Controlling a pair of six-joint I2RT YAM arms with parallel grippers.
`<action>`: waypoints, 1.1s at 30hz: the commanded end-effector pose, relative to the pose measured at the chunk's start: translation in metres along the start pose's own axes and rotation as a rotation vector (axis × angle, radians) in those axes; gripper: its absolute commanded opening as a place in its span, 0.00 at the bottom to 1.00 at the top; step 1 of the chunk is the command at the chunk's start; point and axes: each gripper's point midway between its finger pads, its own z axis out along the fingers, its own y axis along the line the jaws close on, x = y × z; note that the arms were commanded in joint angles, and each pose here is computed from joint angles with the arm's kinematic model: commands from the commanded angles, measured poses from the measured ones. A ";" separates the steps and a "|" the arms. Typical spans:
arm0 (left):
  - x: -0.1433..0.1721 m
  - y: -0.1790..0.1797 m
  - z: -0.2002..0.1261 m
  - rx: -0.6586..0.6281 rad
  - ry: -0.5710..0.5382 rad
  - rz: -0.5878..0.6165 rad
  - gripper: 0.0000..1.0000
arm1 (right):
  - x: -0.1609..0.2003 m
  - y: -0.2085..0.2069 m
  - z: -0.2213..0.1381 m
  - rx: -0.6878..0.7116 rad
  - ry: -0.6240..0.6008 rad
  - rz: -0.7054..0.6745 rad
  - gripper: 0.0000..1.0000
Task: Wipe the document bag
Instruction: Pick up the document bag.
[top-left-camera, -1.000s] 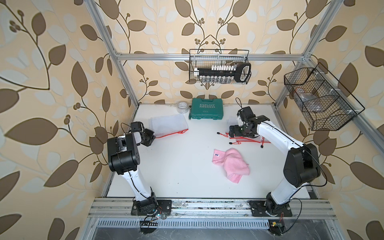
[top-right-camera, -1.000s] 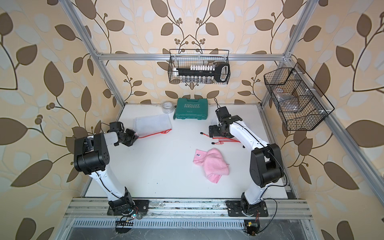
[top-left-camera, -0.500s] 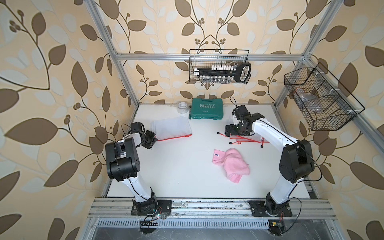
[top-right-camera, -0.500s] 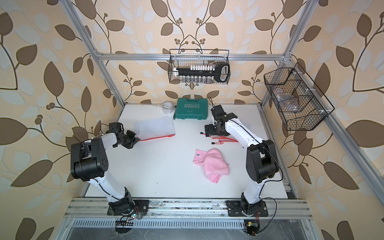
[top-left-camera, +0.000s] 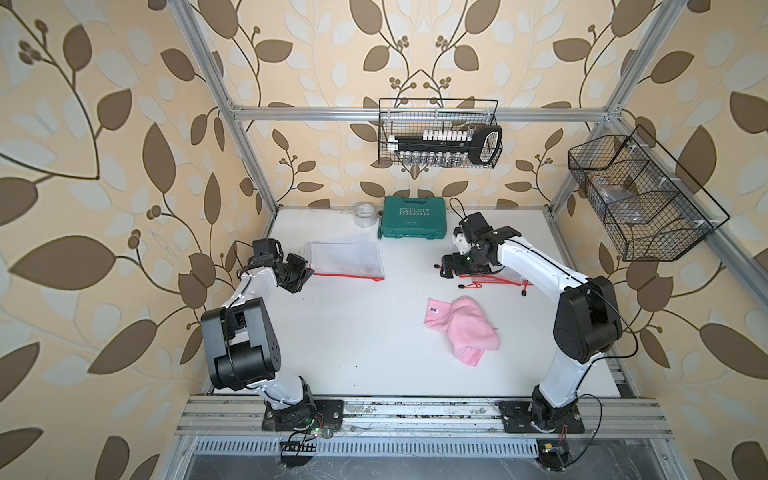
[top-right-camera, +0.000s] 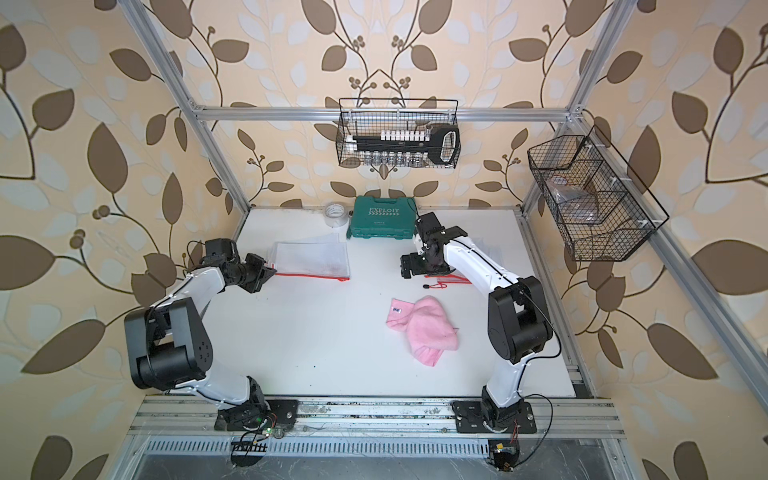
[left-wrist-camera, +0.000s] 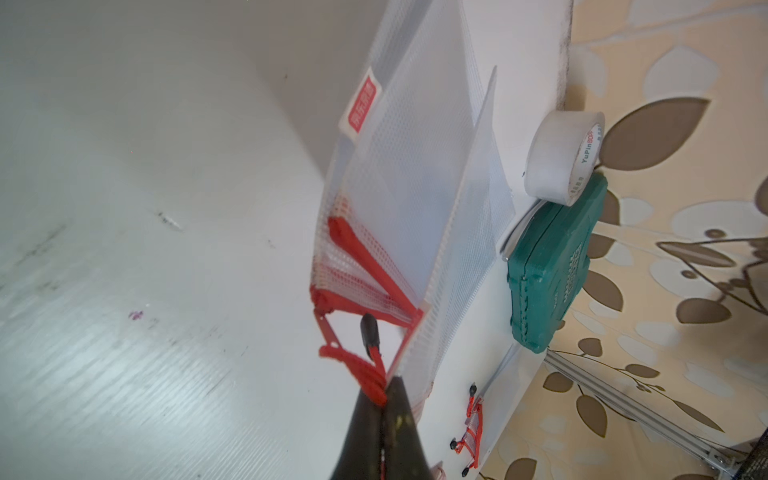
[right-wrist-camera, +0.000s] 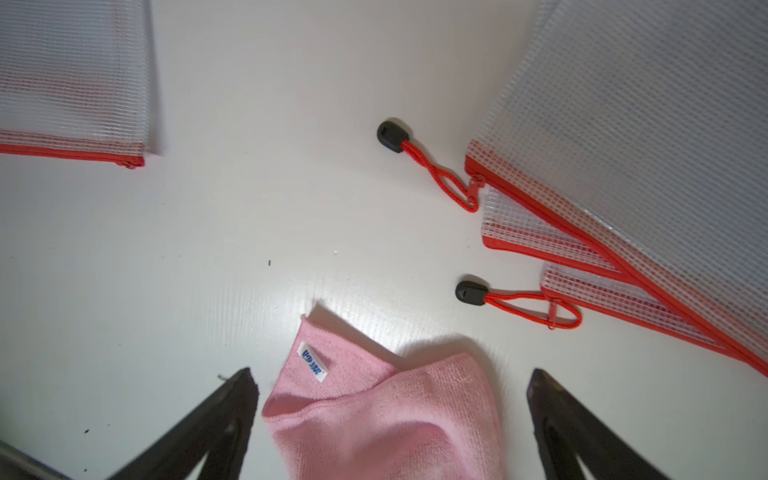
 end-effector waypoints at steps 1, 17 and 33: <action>0.025 0.008 -0.003 0.024 0.051 -0.017 0.00 | -0.013 0.051 0.006 -0.268 0.035 0.022 0.98; 0.053 0.023 -0.016 0.034 0.072 -0.057 0.00 | -0.021 0.137 0.102 -0.685 0.208 0.377 0.86; 0.047 0.012 -0.018 0.055 0.060 -0.045 0.00 | 0.013 0.175 0.133 -0.741 0.318 0.464 0.76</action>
